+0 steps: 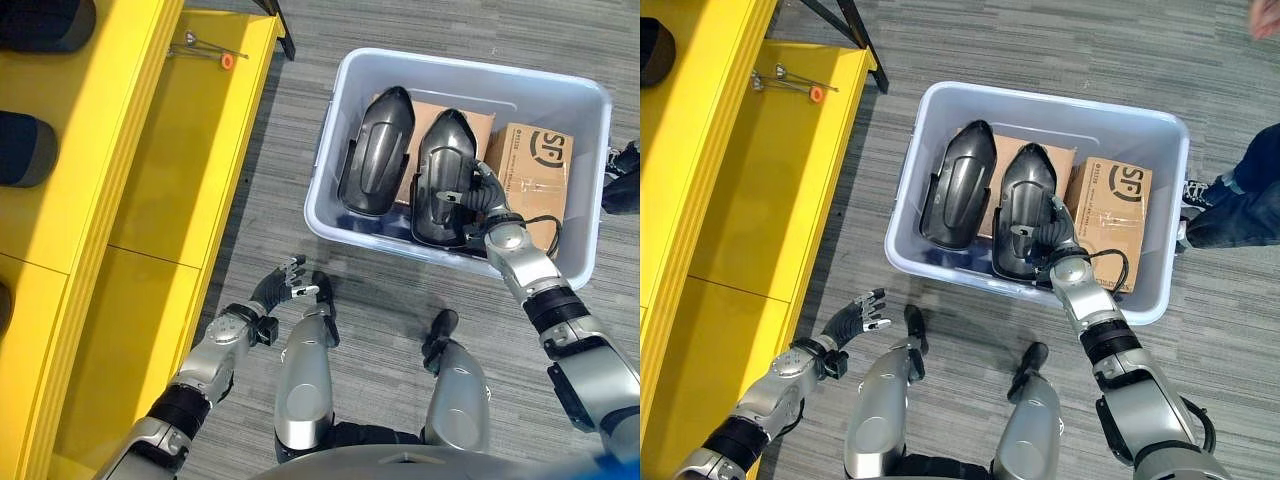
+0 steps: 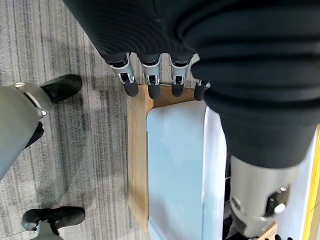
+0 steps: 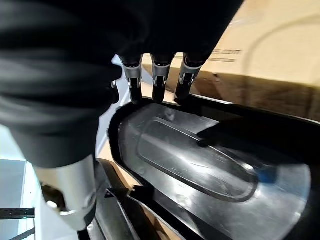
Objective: Move parts from the plastic box to the shelf.
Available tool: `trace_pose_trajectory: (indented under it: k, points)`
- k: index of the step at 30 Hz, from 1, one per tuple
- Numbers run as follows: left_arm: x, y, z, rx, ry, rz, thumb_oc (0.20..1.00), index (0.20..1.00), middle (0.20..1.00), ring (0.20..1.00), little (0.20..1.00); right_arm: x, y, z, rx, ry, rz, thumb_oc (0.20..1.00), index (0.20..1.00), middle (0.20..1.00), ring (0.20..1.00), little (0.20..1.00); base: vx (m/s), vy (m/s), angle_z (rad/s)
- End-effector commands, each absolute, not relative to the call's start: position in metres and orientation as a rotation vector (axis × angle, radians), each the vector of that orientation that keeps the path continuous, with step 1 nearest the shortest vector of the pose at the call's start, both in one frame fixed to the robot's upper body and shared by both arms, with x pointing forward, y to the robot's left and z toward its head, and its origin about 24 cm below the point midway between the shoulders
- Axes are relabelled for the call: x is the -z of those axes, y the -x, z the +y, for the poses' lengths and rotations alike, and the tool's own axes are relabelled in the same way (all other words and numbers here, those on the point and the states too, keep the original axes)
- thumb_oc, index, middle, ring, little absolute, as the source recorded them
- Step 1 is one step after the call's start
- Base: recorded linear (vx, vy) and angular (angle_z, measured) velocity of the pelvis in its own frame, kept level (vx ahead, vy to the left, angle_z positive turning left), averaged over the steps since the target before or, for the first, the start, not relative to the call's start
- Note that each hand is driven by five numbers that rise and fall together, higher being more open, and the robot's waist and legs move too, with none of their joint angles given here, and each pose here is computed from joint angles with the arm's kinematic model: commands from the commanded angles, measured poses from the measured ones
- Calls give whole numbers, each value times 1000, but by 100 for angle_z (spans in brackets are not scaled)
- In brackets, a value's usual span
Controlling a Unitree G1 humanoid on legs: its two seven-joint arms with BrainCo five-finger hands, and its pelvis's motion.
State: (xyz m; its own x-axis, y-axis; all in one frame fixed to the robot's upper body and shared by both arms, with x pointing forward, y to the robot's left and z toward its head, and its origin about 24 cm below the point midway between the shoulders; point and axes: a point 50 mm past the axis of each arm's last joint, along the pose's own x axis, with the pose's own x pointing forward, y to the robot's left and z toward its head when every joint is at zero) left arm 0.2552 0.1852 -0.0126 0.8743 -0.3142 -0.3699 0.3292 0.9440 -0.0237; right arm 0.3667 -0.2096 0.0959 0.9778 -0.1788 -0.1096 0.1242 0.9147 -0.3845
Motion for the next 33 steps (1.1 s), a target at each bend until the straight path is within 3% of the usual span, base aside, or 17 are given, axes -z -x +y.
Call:
trace_pose_trajectory:
  k: [1,21,27,33]
  points:
    - [14,-250,179,368,-29,381,1000,1000,1000,1000,1000,-102,-372,-213,153,341,151,1000,1000,1000,1000,1000,0,0,0]
    - [22,-249,169,405,-39,412,1000,1000,1000,1000,1000,-85,-384,-188,1,191,322,1000,1000,1000,1000,1000,-1,2,2]
    - [27,-247,166,423,-36,427,1000,1000,1000,1000,1000,-112,-396,-184,48,251,211,1000,1000,1000,1000,1000,5,4,2]
    - [33,-241,161,422,-31,431,1000,1000,1000,1000,1000,-179,-400,-187,270,474,-232,1000,1000,1000,1000,1000,0,0,0]
